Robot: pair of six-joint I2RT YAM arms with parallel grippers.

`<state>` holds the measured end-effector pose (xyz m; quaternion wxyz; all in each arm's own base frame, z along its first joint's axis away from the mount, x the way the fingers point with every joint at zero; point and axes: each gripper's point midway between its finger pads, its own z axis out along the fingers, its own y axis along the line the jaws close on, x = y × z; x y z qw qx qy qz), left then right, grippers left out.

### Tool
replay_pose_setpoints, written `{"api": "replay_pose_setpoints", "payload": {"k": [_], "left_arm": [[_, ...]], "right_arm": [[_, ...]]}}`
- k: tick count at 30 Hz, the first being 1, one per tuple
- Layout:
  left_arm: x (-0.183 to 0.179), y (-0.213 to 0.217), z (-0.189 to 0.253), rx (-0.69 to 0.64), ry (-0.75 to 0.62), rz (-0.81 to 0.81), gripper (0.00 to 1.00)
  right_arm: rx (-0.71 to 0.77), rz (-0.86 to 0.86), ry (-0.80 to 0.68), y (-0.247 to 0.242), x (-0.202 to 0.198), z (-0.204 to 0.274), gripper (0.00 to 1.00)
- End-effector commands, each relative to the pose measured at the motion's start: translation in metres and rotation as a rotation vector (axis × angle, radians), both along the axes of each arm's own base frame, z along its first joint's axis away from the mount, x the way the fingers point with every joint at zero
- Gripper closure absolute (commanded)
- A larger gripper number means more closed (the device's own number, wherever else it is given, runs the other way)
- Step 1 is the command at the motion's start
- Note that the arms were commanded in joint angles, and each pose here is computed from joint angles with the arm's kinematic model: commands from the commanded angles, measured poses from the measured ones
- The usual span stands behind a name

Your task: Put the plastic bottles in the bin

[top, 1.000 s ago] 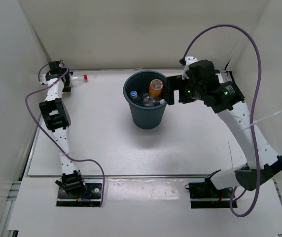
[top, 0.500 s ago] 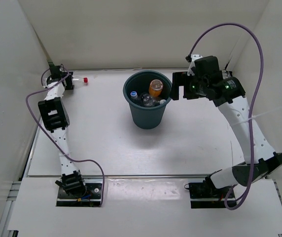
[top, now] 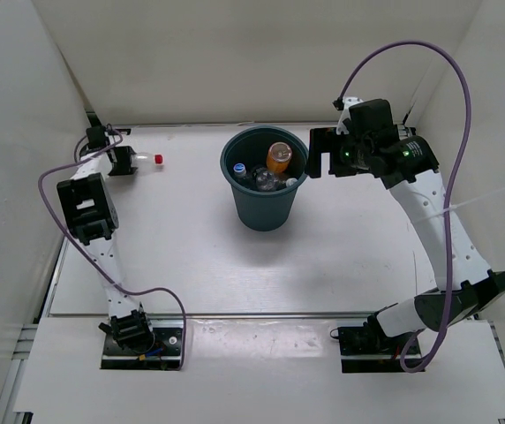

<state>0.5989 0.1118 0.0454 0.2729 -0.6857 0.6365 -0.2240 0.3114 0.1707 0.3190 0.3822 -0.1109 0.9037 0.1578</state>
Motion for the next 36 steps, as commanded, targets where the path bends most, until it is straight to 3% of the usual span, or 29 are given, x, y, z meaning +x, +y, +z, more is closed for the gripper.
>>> {"api": "replay_pose_setpoints", "payload": {"k": [1, 2, 3, 6, 11, 16, 19, 25, 27, 36], "left_arm": [[-0.045, -0.042, 0.031, 0.019, 0.093, -0.093, 0.65], [-0.056, -0.041, 0.034, 0.077, 0.11, -0.077, 0.67], [-0.061, -0.043, 0.073, 0.123, 0.049, -0.074, 0.69], [-0.077, -0.042, 0.123, 0.278, -0.012, -0.104, 0.7], [-0.1, -0.055, 0.205, 0.381, -0.161, -0.153, 0.72], [-0.124, -0.1, 0.298, 0.476, -0.364, -0.244, 0.72], [-0.136, -0.145, 0.33, 0.552, -0.448, -0.369, 0.72], [-0.158, -0.247, 0.345, 0.755, -0.524, -0.624, 0.72], [-0.158, -0.281, 0.327, 0.825, -0.505, -0.717, 0.72], [-0.143, -0.364, 0.294, 1.039, -0.46, -0.867, 0.67]], "right_arm": [[0.047, -0.002, -0.069, 0.002, 0.004, 0.024, 0.0], [0.064, 0.0, -0.07, 0.004, 0.002, 0.025, 0.0], [0.064, 0.0, -0.07, 0.004, 0.002, 0.025, 0.0], [0.084, 0.012, -0.093, 0.005, -0.001, 0.033, 0.0], [0.092, 0.02, -0.094, 0.001, -0.013, 0.033, 0.0], [0.108, 0.009, -0.095, -0.005, -0.029, 0.032, 0.0], [0.102, -0.014, -0.093, -0.012, -0.035, 0.027, 0.0], [0.115, -0.051, -0.104, -0.024, -0.053, 0.024, 0.0], [0.116, -0.051, -0.106, -0.026, -0.057, 0.023, 0.0], [0.082, -0.07, -0.13, -0.043, -0.074, 0.024, 0.0]]}}
